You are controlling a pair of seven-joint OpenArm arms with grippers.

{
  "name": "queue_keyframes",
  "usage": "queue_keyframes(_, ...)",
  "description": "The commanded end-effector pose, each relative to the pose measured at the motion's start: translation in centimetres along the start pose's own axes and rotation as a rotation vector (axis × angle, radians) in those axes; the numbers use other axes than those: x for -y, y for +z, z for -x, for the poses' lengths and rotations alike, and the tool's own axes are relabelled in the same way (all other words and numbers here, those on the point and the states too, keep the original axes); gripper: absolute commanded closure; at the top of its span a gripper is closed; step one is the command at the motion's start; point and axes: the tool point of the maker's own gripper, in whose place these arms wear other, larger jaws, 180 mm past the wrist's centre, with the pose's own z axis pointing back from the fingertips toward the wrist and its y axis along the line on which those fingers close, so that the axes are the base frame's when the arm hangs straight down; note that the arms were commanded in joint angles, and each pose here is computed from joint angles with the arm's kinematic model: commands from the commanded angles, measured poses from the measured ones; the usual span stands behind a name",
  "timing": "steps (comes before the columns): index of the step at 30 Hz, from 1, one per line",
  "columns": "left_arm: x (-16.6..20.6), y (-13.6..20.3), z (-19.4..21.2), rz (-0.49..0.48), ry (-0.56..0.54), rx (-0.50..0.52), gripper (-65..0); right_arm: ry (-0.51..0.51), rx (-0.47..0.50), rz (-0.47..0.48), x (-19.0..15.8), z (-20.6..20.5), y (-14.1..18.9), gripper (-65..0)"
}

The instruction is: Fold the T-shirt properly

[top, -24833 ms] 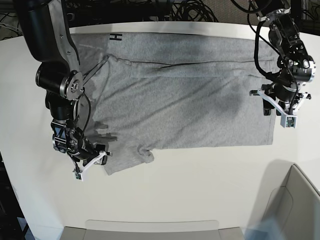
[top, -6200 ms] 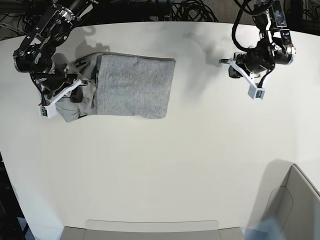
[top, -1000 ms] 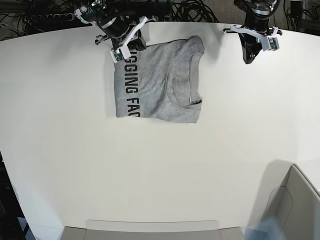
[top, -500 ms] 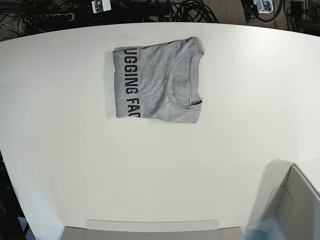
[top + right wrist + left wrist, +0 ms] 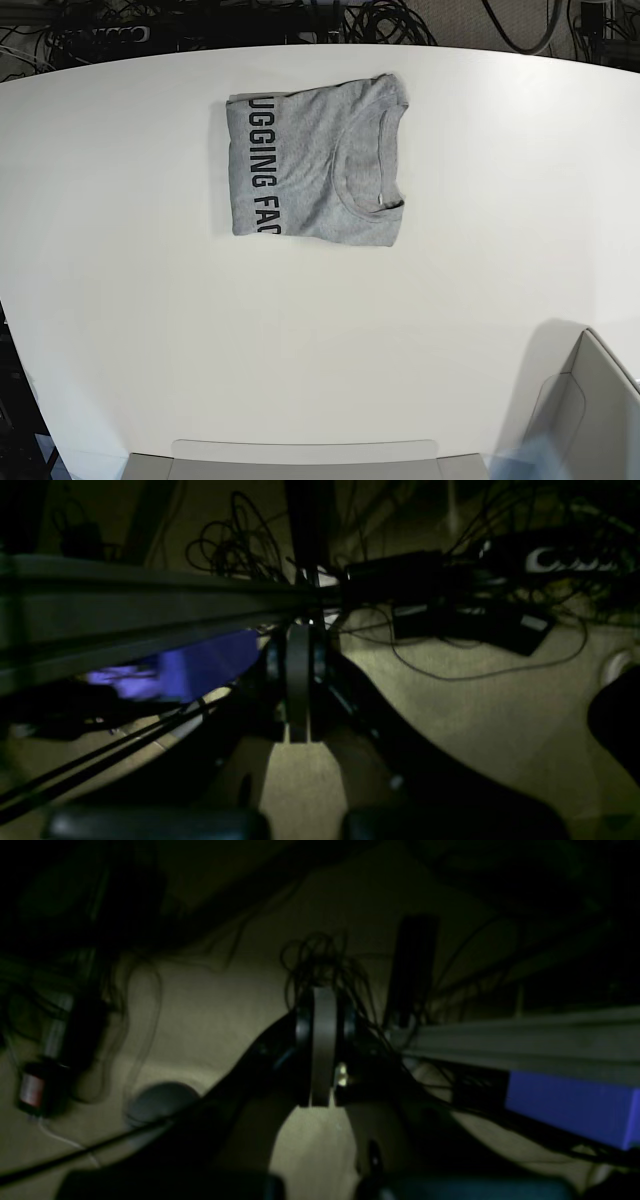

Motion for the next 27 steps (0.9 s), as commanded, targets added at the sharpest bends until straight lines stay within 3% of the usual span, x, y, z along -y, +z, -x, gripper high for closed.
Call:
queue_keyframes(1, -0.7, -0.3, 0.7, -0.021, 0.001, -0.008, 0.0, 0.006, -0.003, -0.007, 1.0, 0.1, 0.1, 0.0)
queue_keyframes(5, -1.3, -2.3, 4.4, -0.051, 0.018, -0.1, 0.0, -0.008, -0.027, -0.054, 2.8, 0.8, -1.8, 0.0)
queue_keyframes(12, -0.7, -5.4, 9.3, -0.086, 0.052, -0.227, 0.0, 0.065, -0.12, 0.002, 6.8, 2.7, -6.9, 0.0)
queue_keyframes(15, -1.3, -6.1, 10.3, -0.131, 0.063, -0.22, 0.0, 0.046, -0.156, 0.006, 8.1, 3.3, -9.0, 0.0)
queue_keyframes(19, -1.4, -7.3, 12.0, -0.158, 0.112, -0.291, 0.0, 0.026, -0.209, 0.065, 11.8, 3.2, -11.2, 0.0)
queue_keyframes(21, -0.4, -8.3, 11.7, -0.126, 0.198, -0.293, 0.0, 0.017, -0.21, 0.093, 13.2, 3.0, -12.1, 0.0)
queue_keyframes(22, 0.5, -10.0, 10.0, -0.092, 0.228, -0.248, 0.0, 0.007, -0.198, 0.114, 14.2, 2.8, -12.3, 0.0)
queue_keyframes(25, 1.9, -13.4, 6.6, -0.043, 0.242, -0.182, 0.0, -0.026, -0.191, 0.164, 16.4, 2.7, -13.0, 0.0)
queue_keyframes(27, 2.1, -14.2, 6.1, -0.033, 0.24, -0.196, 0.0, -0.053, -0.209, 0.211, 18.1, 3.0, -12.9, 0.0)
